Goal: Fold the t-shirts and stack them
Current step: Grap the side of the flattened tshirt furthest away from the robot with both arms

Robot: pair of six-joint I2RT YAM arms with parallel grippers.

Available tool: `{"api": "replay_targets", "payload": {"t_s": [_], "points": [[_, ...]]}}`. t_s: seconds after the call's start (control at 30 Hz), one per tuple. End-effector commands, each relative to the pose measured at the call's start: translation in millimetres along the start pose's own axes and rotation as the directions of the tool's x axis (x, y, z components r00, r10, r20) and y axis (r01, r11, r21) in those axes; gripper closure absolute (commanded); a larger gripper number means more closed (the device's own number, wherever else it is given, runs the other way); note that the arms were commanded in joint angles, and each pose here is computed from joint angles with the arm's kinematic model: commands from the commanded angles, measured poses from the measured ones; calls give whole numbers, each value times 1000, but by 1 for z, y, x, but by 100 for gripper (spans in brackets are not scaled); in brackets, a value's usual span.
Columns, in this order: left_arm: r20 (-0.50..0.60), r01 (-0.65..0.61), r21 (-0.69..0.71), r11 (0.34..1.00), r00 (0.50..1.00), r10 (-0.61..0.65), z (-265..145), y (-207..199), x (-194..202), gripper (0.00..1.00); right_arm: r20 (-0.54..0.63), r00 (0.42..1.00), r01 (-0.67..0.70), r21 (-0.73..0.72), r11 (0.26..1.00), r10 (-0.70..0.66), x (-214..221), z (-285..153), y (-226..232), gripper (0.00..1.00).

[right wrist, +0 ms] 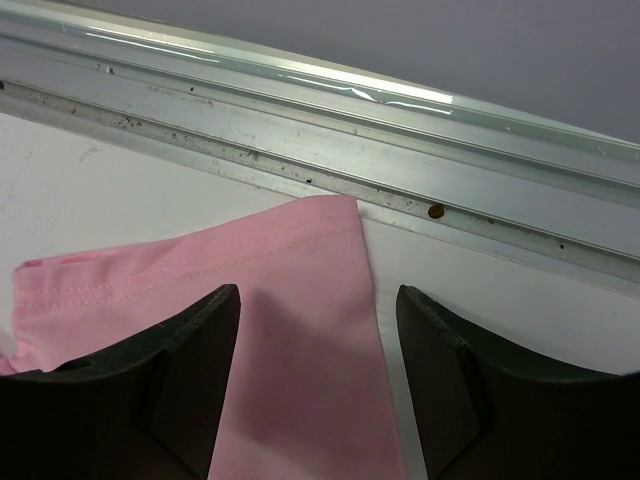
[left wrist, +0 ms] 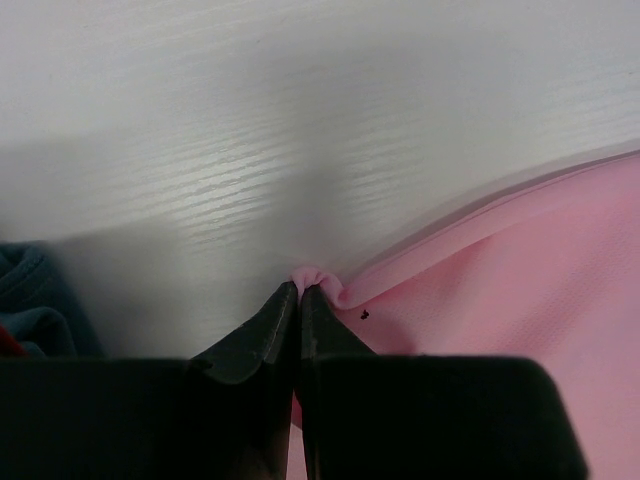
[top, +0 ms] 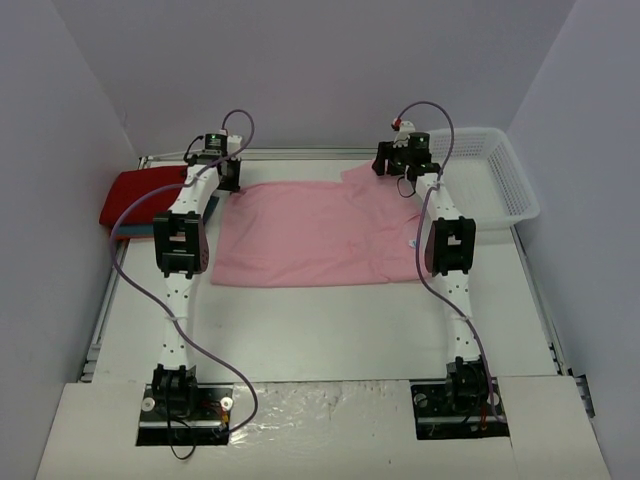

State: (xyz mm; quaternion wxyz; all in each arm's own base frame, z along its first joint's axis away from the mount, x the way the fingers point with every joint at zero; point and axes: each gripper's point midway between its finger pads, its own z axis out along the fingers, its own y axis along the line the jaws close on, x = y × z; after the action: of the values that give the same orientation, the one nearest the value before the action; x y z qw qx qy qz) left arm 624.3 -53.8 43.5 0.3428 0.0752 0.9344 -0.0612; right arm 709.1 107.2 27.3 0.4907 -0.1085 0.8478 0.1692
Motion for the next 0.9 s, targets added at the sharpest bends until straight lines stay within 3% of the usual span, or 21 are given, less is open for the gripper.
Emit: {"api": "replay_targets", "payload": {"t_s": [0.0,0.23,0.33,0.87], "points": [[39,-20,15,1000,999,20,-18,-11,-21,98,13,999,-40,-19,999,40,-1,2,-1,40],[40,-24,17,1000,999,23,-19,-14,-23,98,18,998,-56,-53,997,57,2,6,5,57],[37,-26,18,999,999,25,-18,-15,-22,98,12,998,-62,-64,996,63,5,7,7,72],[15,-26,22,999,1000,25,-15,-16,-14,98,27,1000,-15,-1,1000,15,-1,8,2,88]]}}
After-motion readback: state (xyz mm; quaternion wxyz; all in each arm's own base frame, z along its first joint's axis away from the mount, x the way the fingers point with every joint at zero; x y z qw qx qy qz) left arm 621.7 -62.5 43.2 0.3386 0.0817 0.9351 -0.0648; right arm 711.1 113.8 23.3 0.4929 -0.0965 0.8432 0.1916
